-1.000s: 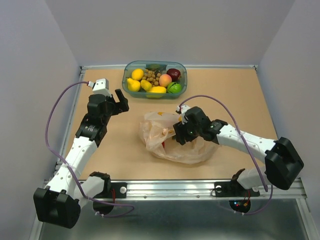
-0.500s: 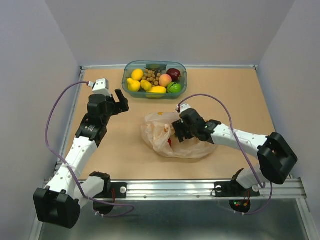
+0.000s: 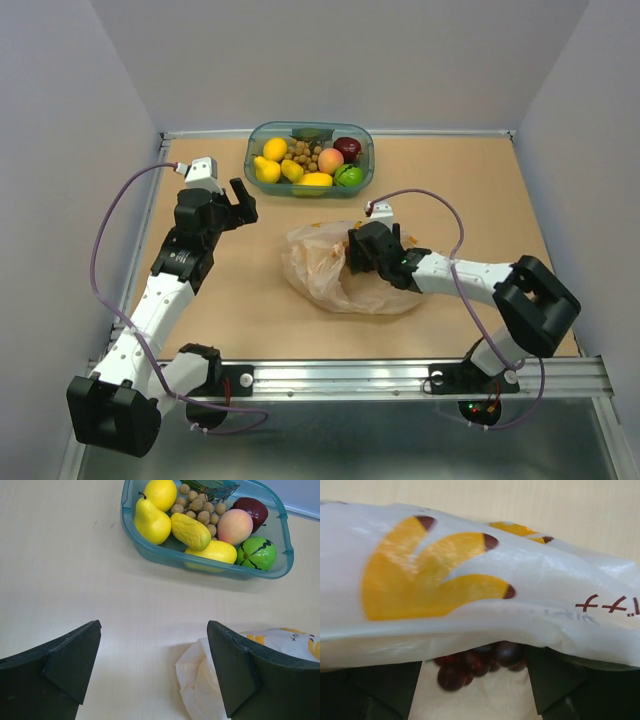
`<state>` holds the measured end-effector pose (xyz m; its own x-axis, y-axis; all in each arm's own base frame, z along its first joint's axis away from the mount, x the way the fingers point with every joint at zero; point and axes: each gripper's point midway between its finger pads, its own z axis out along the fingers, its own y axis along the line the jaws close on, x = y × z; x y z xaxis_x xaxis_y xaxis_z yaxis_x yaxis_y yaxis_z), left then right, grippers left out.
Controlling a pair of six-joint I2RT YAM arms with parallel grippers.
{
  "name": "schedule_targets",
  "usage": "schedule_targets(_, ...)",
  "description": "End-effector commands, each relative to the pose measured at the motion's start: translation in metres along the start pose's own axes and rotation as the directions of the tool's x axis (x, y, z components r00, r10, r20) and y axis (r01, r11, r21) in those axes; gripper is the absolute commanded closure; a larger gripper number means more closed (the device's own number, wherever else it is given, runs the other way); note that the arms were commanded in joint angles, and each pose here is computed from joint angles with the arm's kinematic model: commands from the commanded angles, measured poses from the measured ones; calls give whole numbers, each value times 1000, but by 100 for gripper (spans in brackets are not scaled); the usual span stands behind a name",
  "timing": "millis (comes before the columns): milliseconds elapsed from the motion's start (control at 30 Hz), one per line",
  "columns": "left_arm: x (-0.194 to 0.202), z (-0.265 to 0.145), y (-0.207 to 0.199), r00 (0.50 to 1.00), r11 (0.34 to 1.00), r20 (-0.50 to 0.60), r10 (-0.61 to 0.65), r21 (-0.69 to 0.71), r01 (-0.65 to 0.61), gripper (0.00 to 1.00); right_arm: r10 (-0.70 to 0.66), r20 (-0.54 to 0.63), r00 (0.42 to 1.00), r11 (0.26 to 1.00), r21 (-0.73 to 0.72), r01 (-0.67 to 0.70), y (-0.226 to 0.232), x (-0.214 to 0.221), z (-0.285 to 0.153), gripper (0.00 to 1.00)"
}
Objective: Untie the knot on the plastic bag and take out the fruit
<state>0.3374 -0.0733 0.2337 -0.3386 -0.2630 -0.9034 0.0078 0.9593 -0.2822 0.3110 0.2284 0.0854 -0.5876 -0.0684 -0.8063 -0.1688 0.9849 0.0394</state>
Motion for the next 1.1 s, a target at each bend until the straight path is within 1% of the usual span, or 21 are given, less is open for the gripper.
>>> schedule_targets(0, -11, -4, -3, 999, 1000, 46, 2, 16, -3, 2, 108, 69, 992, 988, 100, -114, -9, 10, 24, 22)
schedule_targets(33, -11, -4, -3, 999, 1000, 48, 2, 15, -3, 2, 119, 72, 990, 986, 104, -127, -9, 13, 27, 24)
schedule_targets(67, -11, -4, -3, 999, 1000, 48, 2, 15, -3, 2, 111, 51, 992, 986, 119, -116, -11, 23, 32, 26)
schedule_targets(133, -11, -4, -3, 999, 1000, 50, 2, 15, -3, 2, 106, 39, 994, 987, 118, -110, -10, 30, 36, 36)
schedule_targets(167, -12, -4, -3, 999, 1000, 51, 2, 16, -3, 2, 98, 28, 995, 988, 119, -101, -11, 34, 37, 51)
schedule_targets(233, -11, -4, -3, 999, 1000, 48, 2, 16, -3, 2, 91, 16, 996, 992, 92, -92, -7, 35, 35, 70)
schedule_targets(267, -11, -4, -3, 999, 1000, 48, 2, 16, -3, 2, 100, 32, 994, 992, 70, -102, -5, 27, 29, 84)
schedule_targets(300, -11, -4, -3, 999, 1000, 48, 2, 16, -3, 2, 78, 24, 997, 996, 43, -79, -3, 27, 25, 88)
schedule_targets(333, -11, -4, -3, 999, 1000, 48, 2, 16, -3, 2, 63, 25, 998, 998, 20, -63, -1, 24, 21, 91)
schedule_targets(400, -11, -4, -3, 999, 1000, 47, 2, 18, -3, 2, 52, 38, 998, 998, -37, -51, 6, 10, 7, 95)
schedule_targets(467, -11, -5, -4, 999, 1000, 48, 2, 20, -3, 2, 9, 6, 1000, 996, -92, -8, 13, 6, -5, 99)
schedule_targets(567, -12, -5, -4, 999, 1000, 51, 2, 21, -3, 2, -42, -26, 999, 987, -159, 37, 18, 1, -25, 99)
schedule_targets(700, -12, -5, -3, 999, 1000, 54, 5, 13, -5, 2, -97, -28, 995, 955, -283, 85, 28, -7, -55, 99)
schedule_targets(733, -12, -5, -2, 999, 1000, 52, 5, 13, -5, 2, -132, -40, 990, 933, -343, 110, 33, -4, -66, 99)
schedule_targets(800, -12, -5, -3, 999, 1000, 53, 5, 15, -5, 2, -177, -52, 983, 898, -418, 140, 42, -3, -80, 100)
schedule_targets(867, -12, -5, -3, 999, 1000, 51, 3, 16, -4, 2, -186, -25, 982, 876, -457, 154, 45, -11, -92, 100)
schedule_targets(900, -12, -5, -3, 999, 1000, 51, 3, 16, -4, 2, -208, -24, 978, 849, -501, 168, 50, -10, -100, 99)
schedule_targets(967, -13, -5, -3, 999, 1000, 55, 1, 16, -2, 2, -219, -1, 976, 823, -537, 184, 54, -17, -110, 100)
schedule_targets(1000, -12, -5, -2, 999, 1000, 52, 5, 13, -5, 2, -210, 26, 977, 809, -557, 189, 59, -29, -119, 100)
schedule_targets(1067, -12, -5, -3, 999, 1000, 54, 5, 13, -5, 2, -229, 46, 972, 770, -603, 210, 65, -33, -131, 100)
